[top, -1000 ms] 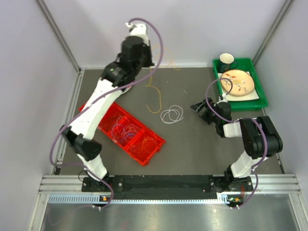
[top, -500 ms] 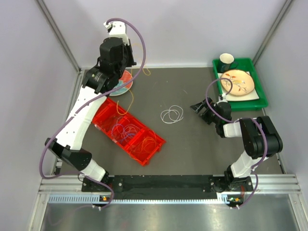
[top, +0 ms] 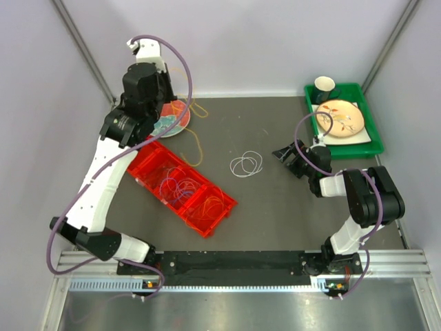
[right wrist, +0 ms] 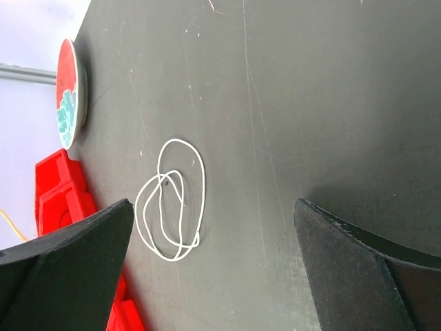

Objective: Untangle the cables

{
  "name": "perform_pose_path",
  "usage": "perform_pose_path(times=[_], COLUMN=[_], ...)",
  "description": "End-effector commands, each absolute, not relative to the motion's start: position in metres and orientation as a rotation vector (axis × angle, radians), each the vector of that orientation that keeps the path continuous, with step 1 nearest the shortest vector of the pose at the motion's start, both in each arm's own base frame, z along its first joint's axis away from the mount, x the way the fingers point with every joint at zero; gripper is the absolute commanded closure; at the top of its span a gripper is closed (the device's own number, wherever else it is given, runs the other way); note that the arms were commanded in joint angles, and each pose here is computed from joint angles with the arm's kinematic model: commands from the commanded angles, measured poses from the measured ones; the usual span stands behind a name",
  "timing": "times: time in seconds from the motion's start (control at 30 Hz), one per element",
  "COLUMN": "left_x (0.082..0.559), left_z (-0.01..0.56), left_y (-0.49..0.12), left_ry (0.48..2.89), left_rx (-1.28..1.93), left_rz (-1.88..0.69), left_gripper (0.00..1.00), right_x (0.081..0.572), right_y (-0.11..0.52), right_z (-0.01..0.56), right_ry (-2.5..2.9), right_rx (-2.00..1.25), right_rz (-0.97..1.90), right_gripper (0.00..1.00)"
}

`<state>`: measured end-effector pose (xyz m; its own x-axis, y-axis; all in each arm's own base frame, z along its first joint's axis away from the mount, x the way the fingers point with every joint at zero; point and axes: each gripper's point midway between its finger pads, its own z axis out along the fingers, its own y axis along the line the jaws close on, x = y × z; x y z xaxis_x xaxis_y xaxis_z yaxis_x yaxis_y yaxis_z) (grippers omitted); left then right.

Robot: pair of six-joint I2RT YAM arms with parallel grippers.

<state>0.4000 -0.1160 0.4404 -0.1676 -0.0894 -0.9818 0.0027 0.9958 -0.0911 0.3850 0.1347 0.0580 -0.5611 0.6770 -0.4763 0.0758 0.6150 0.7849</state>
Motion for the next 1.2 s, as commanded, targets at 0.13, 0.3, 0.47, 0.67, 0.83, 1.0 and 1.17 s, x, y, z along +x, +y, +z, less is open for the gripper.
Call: perform_pose_path(times=[0.13, 0.3, 0.47, 0.67, 0.83, 1.0, 1.17], left_x=[0.378, 0.369, 0.359, 0.339, 0.32, 0.306, 0.296], left_z=[0.449, 0.442, 0.439, 0.407, 0.374, 0.33, 0.291], left_y=[-0.08, -0.054, -0.041, -0.028, -0.018, -0.018, -0.012], left_ry=[1.681, 1.69, 1.689, 1.727, 1.768, 1.872, 1.937], left_rx=[-0.104, -0.172, -0.203, -0.248, -0.294, -0.316, -0.313], left_rz=[0.037, 0.161, 0.197, 0.229, 0.238, 0.239, 0.288], left_gripper=[1.0, 1.0, 1.0, 1.0, 1.0, 1.0, 1.0], right_x=[0.392, 0.391, 0.392, 0.391, 0.391, 0.39, 0.39], right_y=[0.135, 0.135, 0.136, 0.135, 0.136, 0.135, 0.135], right_z=[0.068, 0.067, 0.067, 0.067, 0.067, 0.068, 0.067], right_ry=[1.983, 1.987, 1.987, 1.986, 1.987, 1.984, 1.986], right_rx=[0.569, 0.568, 0.566, 0.567, 0.567, 0.571, 0.57], right_rz=[0.959, 0.961, 0.964, 0.965, 0.967, 0.969, 0.97], right_gripper=[0.01, 0.01, 0.01, 0.01, 0.01, 0.01, 0.01])
